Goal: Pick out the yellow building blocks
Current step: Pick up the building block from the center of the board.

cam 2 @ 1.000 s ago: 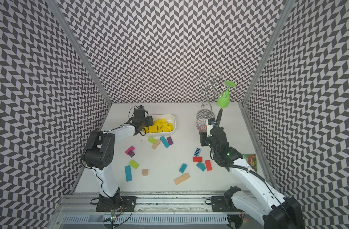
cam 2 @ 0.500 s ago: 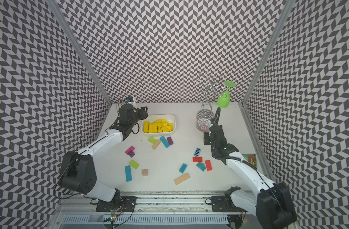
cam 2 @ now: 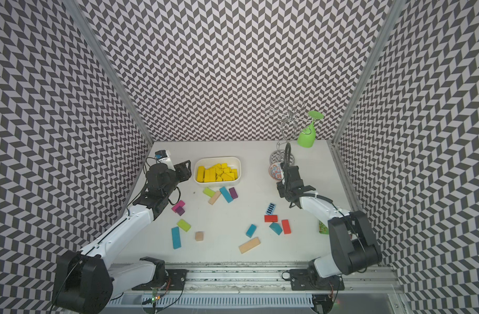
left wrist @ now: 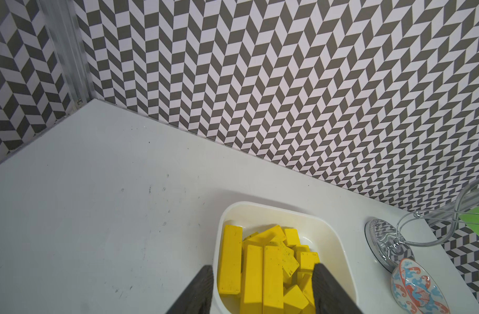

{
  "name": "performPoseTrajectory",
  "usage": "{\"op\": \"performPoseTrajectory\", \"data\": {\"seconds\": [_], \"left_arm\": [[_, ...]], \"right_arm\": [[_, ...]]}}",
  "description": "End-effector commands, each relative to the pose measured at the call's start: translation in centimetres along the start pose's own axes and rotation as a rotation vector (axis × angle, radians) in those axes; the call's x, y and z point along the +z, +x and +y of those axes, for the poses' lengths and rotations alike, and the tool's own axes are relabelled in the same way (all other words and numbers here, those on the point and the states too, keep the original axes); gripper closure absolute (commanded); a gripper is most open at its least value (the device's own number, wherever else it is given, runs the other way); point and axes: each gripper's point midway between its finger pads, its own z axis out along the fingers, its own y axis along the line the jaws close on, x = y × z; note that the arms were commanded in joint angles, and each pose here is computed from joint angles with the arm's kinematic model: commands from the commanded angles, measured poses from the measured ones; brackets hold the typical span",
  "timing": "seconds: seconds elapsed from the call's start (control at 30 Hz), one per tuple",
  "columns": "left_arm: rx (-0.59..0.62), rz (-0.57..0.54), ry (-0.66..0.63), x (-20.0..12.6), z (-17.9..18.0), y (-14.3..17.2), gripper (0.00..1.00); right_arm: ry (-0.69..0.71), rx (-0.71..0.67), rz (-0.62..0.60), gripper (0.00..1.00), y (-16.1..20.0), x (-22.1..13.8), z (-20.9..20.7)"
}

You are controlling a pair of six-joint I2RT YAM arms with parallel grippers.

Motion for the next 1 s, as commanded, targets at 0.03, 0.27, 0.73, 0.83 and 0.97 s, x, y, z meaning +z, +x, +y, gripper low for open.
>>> {"op": "performPoseTrajectory", "data": {"seconds": [0.03,0.27,0.73,0.83,0.97], "left_arm": [[-0.018,0.003,-0.022,-0.9,0.7,0.2,0.40],[-0.011,-0.012,-0.022,-1.5,0.6,-0.5,0.41],[-0.025,-0.057,-0.044,-2.7,0.9,-1.8,0.41],[-0.028,-0.068,-0.050,-3.0,1.0,-2.1,0.41],[-0.029,-0.068,-0.059,-3.0,1.2,-2.0,0.41]], "right_arm": [[-0.064,-0.050,-0.031,0.42,-1.6,1.1,1.2],[-0.069,-0.057,0.005,0.38,-1.2,2.5,1.4],[-0.019,-0.045,0.054,0.39,-0.2,4.7,0.5],[-0.009,-0.050,0.063,0.39,0.1,5.1,0.3],[-0.021,-0.048,0.069,0.41,0.3,5.5,0.6]]}}
